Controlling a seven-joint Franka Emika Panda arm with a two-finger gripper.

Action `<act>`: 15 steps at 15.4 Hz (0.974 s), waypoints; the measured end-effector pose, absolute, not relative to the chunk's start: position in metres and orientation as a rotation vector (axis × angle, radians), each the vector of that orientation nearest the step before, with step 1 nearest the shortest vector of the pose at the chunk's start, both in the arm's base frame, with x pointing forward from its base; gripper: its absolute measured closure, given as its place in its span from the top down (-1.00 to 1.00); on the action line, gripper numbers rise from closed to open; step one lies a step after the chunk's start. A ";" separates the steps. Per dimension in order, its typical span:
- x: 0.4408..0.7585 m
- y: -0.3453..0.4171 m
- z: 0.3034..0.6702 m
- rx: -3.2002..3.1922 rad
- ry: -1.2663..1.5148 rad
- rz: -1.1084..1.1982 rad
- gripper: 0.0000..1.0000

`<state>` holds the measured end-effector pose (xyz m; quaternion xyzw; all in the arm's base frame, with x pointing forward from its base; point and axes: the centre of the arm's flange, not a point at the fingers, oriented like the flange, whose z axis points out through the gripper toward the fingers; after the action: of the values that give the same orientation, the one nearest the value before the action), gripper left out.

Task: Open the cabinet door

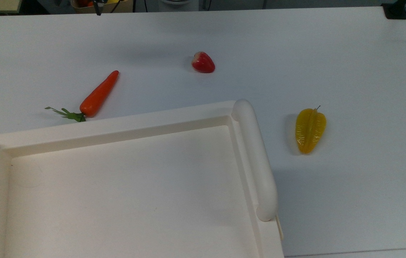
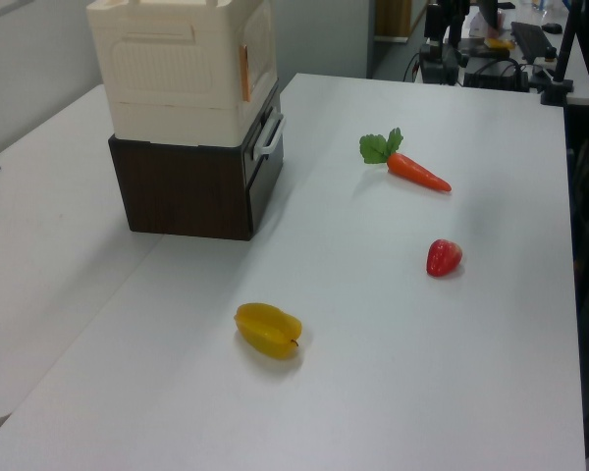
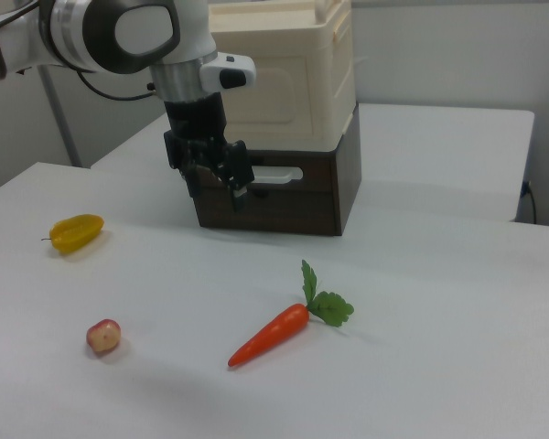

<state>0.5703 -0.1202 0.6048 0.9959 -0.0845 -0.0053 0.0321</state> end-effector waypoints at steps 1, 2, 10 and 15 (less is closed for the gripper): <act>0.570 -0.120 0.605 3.066 -0.260 -0.017 1.00; 0.570 -0.120 0.605 3.066 -0.260 -0.017 1.00; 0.569 -0.120 0.603 3.068 -0.256 -0.040 1.00; 0.569 -0.120 0.603 3.069 -0.246 -0.041 1.00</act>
<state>0.5686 -0.1200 0.6031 0.9962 -0.0798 -0.0132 0.0311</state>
